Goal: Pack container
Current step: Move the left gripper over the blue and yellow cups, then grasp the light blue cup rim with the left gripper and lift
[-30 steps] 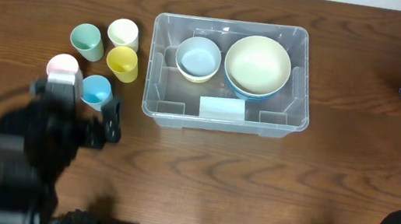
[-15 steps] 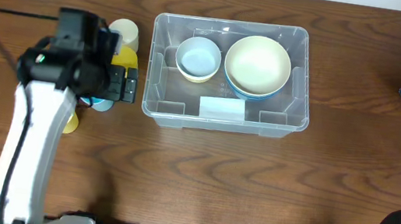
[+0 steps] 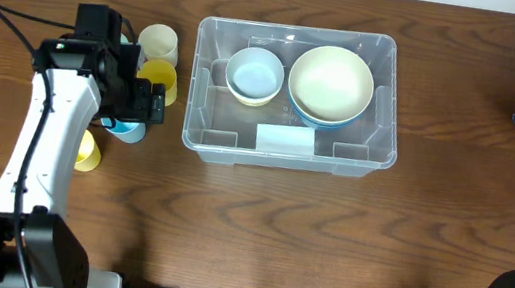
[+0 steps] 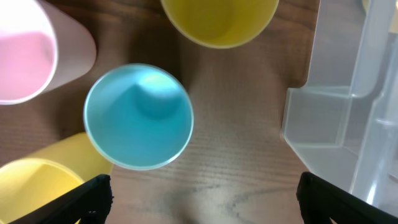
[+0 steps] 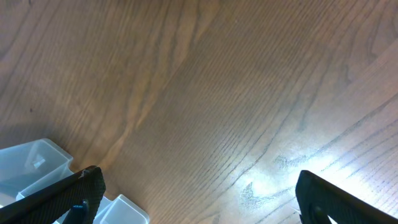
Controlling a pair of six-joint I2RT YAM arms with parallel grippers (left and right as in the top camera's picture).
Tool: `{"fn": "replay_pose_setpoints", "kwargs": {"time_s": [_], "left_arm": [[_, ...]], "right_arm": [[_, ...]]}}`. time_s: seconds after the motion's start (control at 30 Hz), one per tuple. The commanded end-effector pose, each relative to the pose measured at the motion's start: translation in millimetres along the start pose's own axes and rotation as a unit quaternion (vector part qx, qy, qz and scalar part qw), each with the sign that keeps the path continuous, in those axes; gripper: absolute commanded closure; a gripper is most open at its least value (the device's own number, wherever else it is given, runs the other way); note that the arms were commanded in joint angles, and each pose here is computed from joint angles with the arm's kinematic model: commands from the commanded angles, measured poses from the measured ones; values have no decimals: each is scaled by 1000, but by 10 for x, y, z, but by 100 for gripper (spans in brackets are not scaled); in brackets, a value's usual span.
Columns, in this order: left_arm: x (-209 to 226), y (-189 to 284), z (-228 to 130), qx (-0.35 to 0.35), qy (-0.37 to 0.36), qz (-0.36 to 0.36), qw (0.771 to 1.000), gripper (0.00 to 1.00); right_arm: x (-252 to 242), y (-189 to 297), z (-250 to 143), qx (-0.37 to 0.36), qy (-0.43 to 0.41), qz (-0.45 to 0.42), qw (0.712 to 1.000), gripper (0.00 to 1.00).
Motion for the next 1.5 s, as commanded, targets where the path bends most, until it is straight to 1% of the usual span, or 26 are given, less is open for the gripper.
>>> {"fn": "replay_pose_setpoints", "kwargs": {"time_s": [0.0, 0.07, 0.2, 0.27, 0.37, 0.47, 0.53, 0.57, 0.7, 0.77, 0.87, 0.9, 0.97, 1.27, 1.37, 1.47], "left_arm": [[24, -184, -5, 24, 8, 0, 1000, 6], [32, -254, 13, 31, 8, -2, 999, 7], [48, -416, 37, 49, 10, -5, 999, 13], [52, -501, 37, 61, 10, -7, 998, 18], [60, -628, 29, 81, 12, -11, 997, 29], [64, -702, 23, 93, 12, -13, 995, 43], [65, -719, 23, 95, 13, -14, 995, 55], [66, -720, 24, 95, 13, -14, 995, 59], [66, -725, 24, 95, 13, -13, 995, 64], [68, -727, 31, 93, 12, -13, 995, 70], [71, -729, 40, 90, 12, -12, 996, 81], [71, -730, 42, 89, 12, -12, 996, 87], [74, -730, 43, 89, 12, -10, 996, 94], [72, -716, 28, 93, 16, -9, 995, 94], [64, -624, 19, 92, 20, -9, 996, 94], [50, -419, 26, 74, 28, -5, 997, 94]], "right_arm": [[-28, 29, 21, -5, -1, 0, 1000, 1], [-27, 29, 21, -5, -1, 0, 1000, 1], [-27, 29, 22, -5, -1, 0, 1000, 1], [-27, 29, 22, -5, -1, 0, 1000, 1], [-27, 29, 21, -5, -1, 0, 1000, 1], [-27, 29, 21, -5, -1, 0, 1000, 1], [-27, 29, 21, -5, -1, 0, 1000, 1], [-26, 29, 20, -5, -1, 0, 1000, 1], [-27, 29, 21, -5, -1, 0, 1000, 1], [-27, 29, 21, -5, -1, 0, 1000, 1], [-27, 29, 21, -5, -1, 0, 1000, 1], [-27, 29, 21, -5, -1, 0, 1000, 1], [-27, 29, 21, -5, -1, 0, 1000, 1], [-27, 29, 21, -5, -1, 0, 1000, 1], [-24, 29, 19, -5, -1, 0, 1000, 1], [-25, 29, 20, -5, -1, 0, 1000, 1]]}}
Point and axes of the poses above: each gripper's point midway between its finger pads, its own y axis back along the fingers, its own x axis along the line the jaws close on, z = x × y, the point moved 9 cm from there along y, back along the fingers, and after that the axes turned 12 degrees about -y, right-handed, at the moved point
